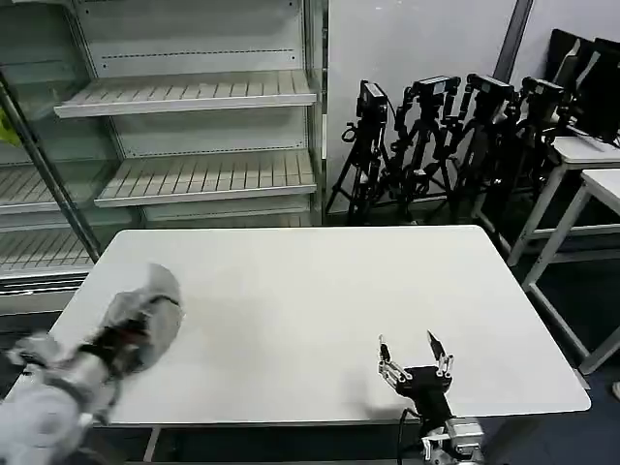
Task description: Fold and organize the clothes.
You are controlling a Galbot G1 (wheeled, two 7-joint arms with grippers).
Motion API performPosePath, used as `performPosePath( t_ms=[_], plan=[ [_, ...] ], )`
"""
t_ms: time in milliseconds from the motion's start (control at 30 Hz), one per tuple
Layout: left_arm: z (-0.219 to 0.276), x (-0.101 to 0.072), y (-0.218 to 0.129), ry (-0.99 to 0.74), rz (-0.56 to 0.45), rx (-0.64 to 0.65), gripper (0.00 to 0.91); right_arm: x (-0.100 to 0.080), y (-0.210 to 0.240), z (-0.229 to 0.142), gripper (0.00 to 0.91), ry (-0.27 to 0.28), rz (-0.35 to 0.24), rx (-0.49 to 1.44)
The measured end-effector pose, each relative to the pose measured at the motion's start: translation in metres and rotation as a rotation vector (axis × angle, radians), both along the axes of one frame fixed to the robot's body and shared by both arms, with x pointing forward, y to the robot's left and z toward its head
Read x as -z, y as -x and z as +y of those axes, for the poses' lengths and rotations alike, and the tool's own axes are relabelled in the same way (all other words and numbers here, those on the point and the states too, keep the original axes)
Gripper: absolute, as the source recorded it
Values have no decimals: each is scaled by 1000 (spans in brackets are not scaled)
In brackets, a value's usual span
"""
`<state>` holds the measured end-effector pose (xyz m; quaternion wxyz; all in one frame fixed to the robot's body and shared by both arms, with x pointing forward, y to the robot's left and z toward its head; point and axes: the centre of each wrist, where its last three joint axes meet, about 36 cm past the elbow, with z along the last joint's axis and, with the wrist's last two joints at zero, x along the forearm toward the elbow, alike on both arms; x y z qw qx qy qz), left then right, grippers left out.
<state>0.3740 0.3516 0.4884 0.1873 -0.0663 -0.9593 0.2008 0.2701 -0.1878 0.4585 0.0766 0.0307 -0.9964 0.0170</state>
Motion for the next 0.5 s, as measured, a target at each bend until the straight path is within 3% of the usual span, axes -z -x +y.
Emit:
performPosePath(
  t_ms=[167, 367, 400, 433, 467, 500],
  plan=[
    [-71, 29, -8, -34, 20, 114, 40, 0, 7, 1, 907, 7, -1, 10],
    [-145, 46, -17, -53, 15, 228, 50, 2, 13, 4, 907, 14, 3, 22],
    [-155, 48, -19, -57, 10, 243, 322, 2, 13, 5, 907, 14, 3, 23],
    [-165, 50, -20, -62, 6, 258, 725, 2, 13, 5, 907, 13, 2, 25],
    [-174, 51, -22, -67, 4, 271, 907, 1, 14, 6, 907, 11, 1, 26],
    [-182, 53, -25, -74, 1, 280, 907, 0, 14, 7, 907, 10, -1, 27]
  ],
)
